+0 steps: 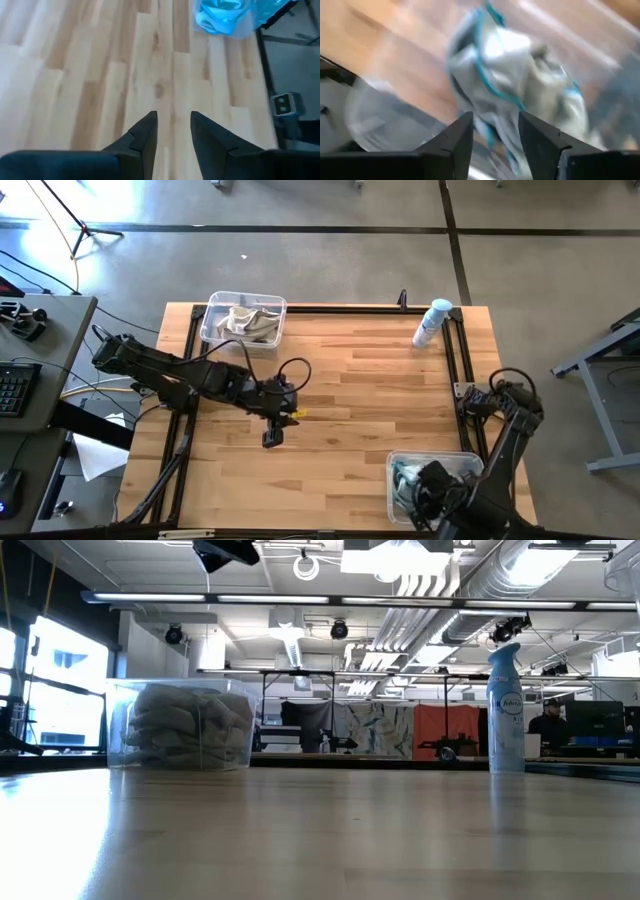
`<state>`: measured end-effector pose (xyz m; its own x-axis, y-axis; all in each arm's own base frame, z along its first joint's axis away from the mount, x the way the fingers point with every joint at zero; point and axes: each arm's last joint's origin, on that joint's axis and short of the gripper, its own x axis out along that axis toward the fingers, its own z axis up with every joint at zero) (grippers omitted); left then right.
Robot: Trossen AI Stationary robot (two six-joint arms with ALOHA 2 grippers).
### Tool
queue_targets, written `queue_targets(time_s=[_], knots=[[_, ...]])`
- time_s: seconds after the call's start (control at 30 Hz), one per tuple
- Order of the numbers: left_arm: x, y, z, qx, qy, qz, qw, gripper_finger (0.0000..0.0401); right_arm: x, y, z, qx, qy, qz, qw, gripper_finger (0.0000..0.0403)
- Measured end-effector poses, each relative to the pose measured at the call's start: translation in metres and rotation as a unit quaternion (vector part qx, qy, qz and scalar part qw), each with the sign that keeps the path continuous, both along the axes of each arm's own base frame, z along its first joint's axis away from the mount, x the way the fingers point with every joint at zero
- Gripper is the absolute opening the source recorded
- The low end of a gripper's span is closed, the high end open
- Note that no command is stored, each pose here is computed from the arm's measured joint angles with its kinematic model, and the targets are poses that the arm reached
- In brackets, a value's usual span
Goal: Sort microfiber towel by color & place in baskets
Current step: Return to Home Position
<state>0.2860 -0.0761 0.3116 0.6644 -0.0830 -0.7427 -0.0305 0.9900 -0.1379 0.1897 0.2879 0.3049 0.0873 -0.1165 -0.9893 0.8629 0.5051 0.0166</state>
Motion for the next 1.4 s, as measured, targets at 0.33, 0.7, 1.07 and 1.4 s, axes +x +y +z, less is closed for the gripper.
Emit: queue_targets(time_s=[0.33,0.7,1.07,1.4], knots=[[-0.050,0.009,0.000,0.029,-0.130,0.009,0.991,0.0007,0.045,-0.026,0.015,-0.061,-0.109,0.057,0.990,0.0012],[-0.127,0.047,-0.055,0.054,-0.369,-0.078,0.925,0.0001,0.095,-0.071,0.017,-0.073,-0.103,0.093,0.988,0.0009],[-0.173,0.061,-0.103,0.067,-0.443,-0.047,0.893,0.0000,0.129,-0.098,0.020,-0.061,-0.146,0.106,0.982,0.0001],[-0.192,0.069,-0.124,0.071,-0.466,-0.013,0.882,0.0000,0.136,-0.110,0.020,-0.067,-0.141,0.101,0.983,0.0000]])
